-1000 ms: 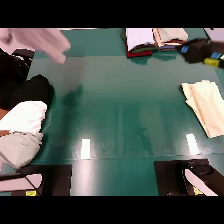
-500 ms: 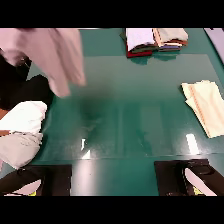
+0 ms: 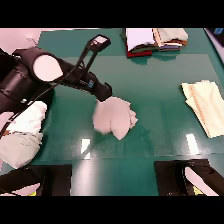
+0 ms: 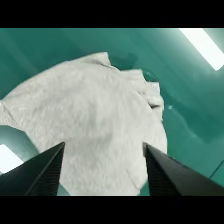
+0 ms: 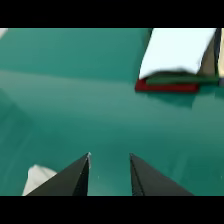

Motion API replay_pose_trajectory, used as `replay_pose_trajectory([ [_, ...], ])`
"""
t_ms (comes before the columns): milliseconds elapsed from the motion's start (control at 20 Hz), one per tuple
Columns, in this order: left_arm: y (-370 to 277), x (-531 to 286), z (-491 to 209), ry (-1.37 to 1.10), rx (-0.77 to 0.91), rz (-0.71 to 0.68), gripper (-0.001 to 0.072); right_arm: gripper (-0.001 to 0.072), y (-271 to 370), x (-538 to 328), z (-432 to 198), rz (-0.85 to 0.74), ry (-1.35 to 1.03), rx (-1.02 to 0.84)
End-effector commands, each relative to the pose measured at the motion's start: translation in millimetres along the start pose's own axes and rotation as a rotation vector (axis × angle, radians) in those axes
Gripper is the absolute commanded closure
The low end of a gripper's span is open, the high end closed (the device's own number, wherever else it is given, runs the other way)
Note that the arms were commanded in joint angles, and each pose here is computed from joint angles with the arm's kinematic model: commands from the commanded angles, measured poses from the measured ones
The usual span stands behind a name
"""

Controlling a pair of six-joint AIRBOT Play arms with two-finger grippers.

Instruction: Fold the shirts.

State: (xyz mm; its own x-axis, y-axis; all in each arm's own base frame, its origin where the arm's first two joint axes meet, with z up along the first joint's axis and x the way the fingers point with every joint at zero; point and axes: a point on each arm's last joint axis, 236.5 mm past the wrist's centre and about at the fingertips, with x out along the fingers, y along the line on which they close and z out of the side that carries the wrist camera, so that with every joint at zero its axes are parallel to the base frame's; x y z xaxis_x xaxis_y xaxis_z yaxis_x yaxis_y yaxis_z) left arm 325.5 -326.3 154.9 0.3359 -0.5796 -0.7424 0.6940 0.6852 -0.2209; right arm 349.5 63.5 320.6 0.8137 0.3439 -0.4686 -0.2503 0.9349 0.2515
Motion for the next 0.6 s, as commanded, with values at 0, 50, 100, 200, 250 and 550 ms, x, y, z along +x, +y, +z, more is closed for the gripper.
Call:
replay_pose_trajectory([
  [0, 32, 6, 18, -0.083, -0.104, 0.004, 0.0126, 0.0404, -16, 20, -64, 0.015, 0.303, 0.051],
  [50, 57, -1, 20, -0.097, -0.142, 0.038, 0.0126, 0.0404, -19, 26, -84, 0.029, 0.397, 0.064],
  [100, 81, -8, 19, -0.103, -0.181, 0.072, 0.0126, 0.0404, -21, 34, -103, 0.043, 0.47, 0.085],
  [200, 126, -21, 8, -0.091, -0.26, 0.132, 0.0127, 0.0404, -26, 56, -139, 0.073, 0.543, 0.154],
  [250, 141, -25, 2, -0.085, -0.289, 0.152, 0.0126, 0.0402, -27, 67, -160, 0.088, 0.574, 0.191],
  [550, 174, 12, -42, 0.022, -0.4, 0.154, 0.0126, 0.019, 11, 109, -272, 0.273, 0.744, 0.45],
])
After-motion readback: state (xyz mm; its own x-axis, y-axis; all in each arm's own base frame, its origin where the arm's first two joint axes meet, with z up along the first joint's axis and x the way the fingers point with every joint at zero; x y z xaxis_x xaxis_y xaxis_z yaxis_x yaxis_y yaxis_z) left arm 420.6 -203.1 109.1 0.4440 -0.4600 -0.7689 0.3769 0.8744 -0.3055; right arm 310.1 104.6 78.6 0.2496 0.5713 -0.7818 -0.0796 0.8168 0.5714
